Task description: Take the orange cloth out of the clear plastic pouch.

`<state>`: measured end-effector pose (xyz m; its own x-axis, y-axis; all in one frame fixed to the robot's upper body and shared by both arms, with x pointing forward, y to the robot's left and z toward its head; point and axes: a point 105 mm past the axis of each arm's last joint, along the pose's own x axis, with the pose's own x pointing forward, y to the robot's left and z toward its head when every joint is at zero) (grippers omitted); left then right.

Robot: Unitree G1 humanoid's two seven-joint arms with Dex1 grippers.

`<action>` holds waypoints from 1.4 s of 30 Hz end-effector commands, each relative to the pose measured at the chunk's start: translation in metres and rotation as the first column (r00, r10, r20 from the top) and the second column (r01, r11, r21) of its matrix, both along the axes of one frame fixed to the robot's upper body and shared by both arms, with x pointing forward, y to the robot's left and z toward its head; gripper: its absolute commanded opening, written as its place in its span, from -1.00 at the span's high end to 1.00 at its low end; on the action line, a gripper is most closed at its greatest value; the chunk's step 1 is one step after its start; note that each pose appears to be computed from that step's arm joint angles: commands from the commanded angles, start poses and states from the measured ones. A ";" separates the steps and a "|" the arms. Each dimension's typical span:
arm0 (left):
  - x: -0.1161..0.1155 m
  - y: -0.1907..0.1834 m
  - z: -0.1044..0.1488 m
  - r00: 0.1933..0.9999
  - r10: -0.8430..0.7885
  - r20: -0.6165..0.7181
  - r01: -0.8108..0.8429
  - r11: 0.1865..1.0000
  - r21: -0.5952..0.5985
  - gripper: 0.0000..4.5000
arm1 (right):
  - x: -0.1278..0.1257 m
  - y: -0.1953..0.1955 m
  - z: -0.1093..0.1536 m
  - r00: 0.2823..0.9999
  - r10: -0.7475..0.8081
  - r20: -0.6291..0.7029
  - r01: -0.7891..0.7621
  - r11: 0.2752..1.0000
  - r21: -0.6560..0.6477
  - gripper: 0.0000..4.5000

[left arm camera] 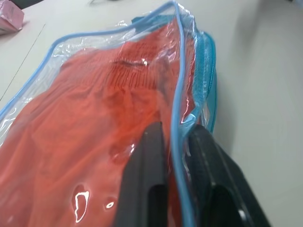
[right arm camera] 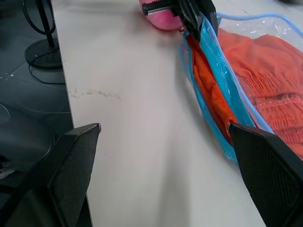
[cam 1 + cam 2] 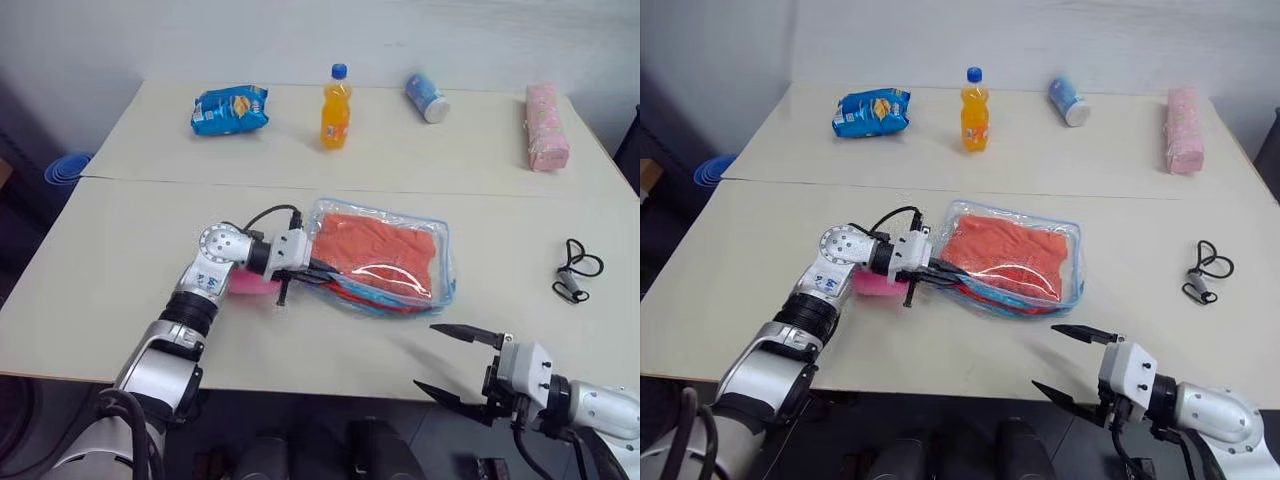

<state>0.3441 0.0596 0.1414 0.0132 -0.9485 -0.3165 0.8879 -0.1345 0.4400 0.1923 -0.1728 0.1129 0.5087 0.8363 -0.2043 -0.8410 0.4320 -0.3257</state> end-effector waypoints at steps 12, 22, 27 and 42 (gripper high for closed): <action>0.001 -0.021 0.038 0.952 0.079 -0.294 -0.152 0.960 -0.235 1.00 | 0.045 0.046 0.016 0.987 -0.111 0.113 0.111 0.994 0.007 -1.00; -0.002 -0.022 0.036 0.934 0.101 -0.341 -0.178 0.963 -0.202 1.00 | 0.101 0.055 0.022 0.954 -0.240 0.181 0.255 0.965 -0.063 -1.00; -0.004 -0.022 0.033 0.932 0.109 -0.347 -0.184 0.964 -0.192 1.00 | 0.108 0.055 0.005 0.968 -0.214 0.134 0.236 0.956 -0.176 -1.00; -0.010 -0.027 0.031 0.930 0.098 -0.355 -0.177 0.964 -0.198 1.00 | 0.138 0.066 0.008 0.950 -0.304 0.077 0.310 0.946 -0.090 -1.00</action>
